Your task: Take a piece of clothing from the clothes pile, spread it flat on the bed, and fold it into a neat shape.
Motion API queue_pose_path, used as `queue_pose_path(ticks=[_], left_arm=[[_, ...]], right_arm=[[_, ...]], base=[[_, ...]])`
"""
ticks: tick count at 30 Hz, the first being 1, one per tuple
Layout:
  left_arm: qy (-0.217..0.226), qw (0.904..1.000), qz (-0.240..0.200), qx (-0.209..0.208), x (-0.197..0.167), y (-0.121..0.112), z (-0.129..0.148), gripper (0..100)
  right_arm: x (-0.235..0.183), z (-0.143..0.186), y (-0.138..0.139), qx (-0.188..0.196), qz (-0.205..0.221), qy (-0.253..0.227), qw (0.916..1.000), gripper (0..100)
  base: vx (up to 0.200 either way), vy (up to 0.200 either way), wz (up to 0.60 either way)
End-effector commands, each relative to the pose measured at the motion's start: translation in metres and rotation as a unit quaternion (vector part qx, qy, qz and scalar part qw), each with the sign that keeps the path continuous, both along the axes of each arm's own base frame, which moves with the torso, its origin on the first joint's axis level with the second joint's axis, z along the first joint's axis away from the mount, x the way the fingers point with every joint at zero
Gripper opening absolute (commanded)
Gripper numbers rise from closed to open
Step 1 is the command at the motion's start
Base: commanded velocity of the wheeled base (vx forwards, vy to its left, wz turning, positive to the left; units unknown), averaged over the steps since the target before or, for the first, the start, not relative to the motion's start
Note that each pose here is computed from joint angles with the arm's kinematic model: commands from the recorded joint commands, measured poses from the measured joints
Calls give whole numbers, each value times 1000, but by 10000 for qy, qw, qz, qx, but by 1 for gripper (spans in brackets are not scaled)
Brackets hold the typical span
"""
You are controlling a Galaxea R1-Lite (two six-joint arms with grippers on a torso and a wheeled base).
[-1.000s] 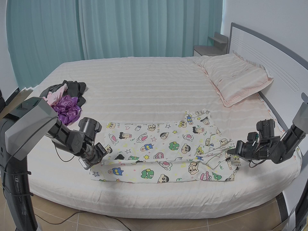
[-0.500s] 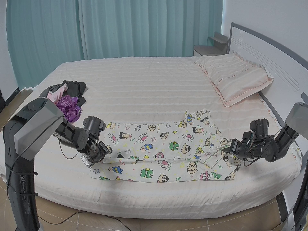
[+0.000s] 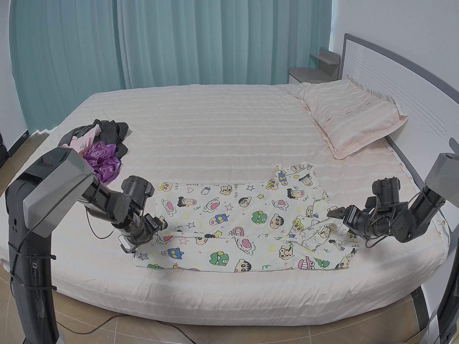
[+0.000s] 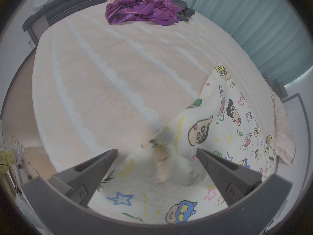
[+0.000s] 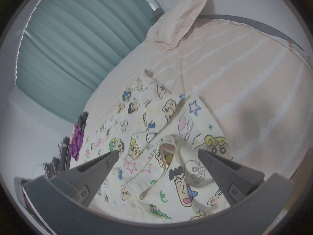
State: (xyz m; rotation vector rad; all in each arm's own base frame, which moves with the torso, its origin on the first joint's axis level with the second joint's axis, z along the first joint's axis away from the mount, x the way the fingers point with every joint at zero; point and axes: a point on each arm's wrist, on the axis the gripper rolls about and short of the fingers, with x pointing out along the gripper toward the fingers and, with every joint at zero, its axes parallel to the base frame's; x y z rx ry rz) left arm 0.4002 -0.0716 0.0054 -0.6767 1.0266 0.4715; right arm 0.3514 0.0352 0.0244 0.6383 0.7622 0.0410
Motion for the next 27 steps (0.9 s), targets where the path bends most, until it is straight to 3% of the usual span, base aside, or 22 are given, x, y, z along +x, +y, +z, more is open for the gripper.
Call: queue_pose_path(ticks=[1, 6, 9, 14, 17, 21, 27], left_arm=[[-104, 9989, 161, -417, -13, 17, 25, 100], [-273, 9939, 334, -1014, -35, 51, 57, 100], [-297, 9866, 446, -1543, -50, 69, 70, 100], [-316, 9659, 552, -2509, -78, 87, 88, 100], [-308, 9640, 517, -2592, -85, 87, 86, 100], [-837, 9617, 396, -2581, -92, 87, 66, 100], [-1116, 9543, 562, -2713, -87, 91, 65, 100]], right_arm=[[-17, 32, 1, 172, -457, -353, 9982, 100], [-40, 49, 29, 615, -1269, -413, 9891, 100], [-50, 39, 45, 607, -1369, -196, 9885, 100], [-45, 11, 60, 383, -1335, 63, 9903, 100], [-39, 1, 64, 306, -1382, 51, 9899, 100], [-22, -31, 69, -8, -1517, -42, 9884, 100], [-14, -30, 74, 0, -1414, -235, 9897, 100]], base=[[0, 0, 0], [0, 0, 0], [0, 0, 0], [0, 0, 0], [0, 0, 0], [0, 0, 0], [0, 0, 0]])
